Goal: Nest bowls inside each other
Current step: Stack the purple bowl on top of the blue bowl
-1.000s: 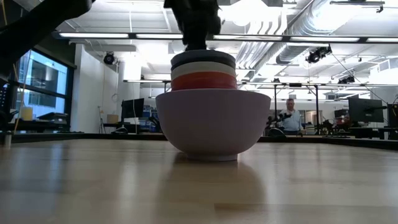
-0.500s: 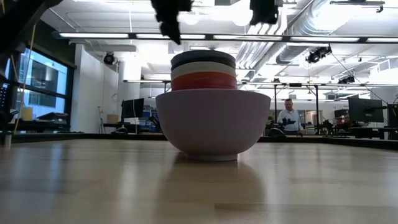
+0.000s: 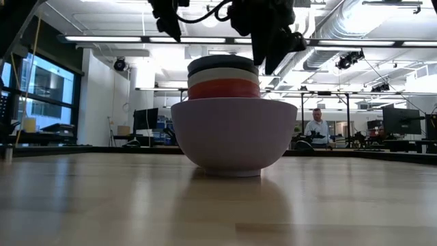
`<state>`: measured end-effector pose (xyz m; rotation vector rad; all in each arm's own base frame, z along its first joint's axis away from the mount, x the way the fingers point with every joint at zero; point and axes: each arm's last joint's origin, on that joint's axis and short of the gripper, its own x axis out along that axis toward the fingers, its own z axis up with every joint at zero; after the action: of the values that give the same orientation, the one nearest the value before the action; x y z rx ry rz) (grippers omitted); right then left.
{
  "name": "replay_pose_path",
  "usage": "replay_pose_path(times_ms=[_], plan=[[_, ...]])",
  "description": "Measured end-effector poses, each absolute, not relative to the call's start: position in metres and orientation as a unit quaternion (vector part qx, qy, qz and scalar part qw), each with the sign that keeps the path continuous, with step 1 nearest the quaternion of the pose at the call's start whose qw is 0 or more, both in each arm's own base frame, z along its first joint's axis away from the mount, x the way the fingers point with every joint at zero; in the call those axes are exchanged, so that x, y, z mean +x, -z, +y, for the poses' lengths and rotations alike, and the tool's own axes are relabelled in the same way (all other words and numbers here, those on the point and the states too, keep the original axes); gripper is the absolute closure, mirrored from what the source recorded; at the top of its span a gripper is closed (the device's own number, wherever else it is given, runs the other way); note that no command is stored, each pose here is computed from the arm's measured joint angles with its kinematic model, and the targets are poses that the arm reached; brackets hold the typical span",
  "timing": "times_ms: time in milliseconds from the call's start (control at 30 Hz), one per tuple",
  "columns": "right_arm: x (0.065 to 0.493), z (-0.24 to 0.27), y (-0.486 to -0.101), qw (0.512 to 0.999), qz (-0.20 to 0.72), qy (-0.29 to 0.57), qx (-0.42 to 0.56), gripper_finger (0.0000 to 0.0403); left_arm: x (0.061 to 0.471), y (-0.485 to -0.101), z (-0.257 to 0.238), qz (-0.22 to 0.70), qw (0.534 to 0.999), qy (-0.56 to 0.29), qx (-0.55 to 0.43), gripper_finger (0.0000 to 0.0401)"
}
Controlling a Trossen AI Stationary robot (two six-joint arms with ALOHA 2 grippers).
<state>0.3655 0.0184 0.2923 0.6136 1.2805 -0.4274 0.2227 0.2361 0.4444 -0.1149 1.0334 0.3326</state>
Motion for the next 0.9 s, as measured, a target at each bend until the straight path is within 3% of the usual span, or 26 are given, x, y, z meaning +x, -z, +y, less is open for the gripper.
replay_pose_path(times_ms=[200,567,900], plan=[[0.366,0.044,-0.28,0.717,0.577,0.272,0.281,0.0245,0.209,-0.439,0.251,0.491,0.85,-0.173,-0.079,0.0217],[0.374,0.083,-0.252,0.699,0.587,0.295,0.283,0.0245,0.206,-0.417,0.262,0.501,0.847,-0.133,-0.117,0.0217],[0.375,0.094,-0.232,0.672,0.609,0.327,0.266,0.0245,0.2,-0.424,0.257,0.497,0.849,-0.14,-0.112,0.0217]])
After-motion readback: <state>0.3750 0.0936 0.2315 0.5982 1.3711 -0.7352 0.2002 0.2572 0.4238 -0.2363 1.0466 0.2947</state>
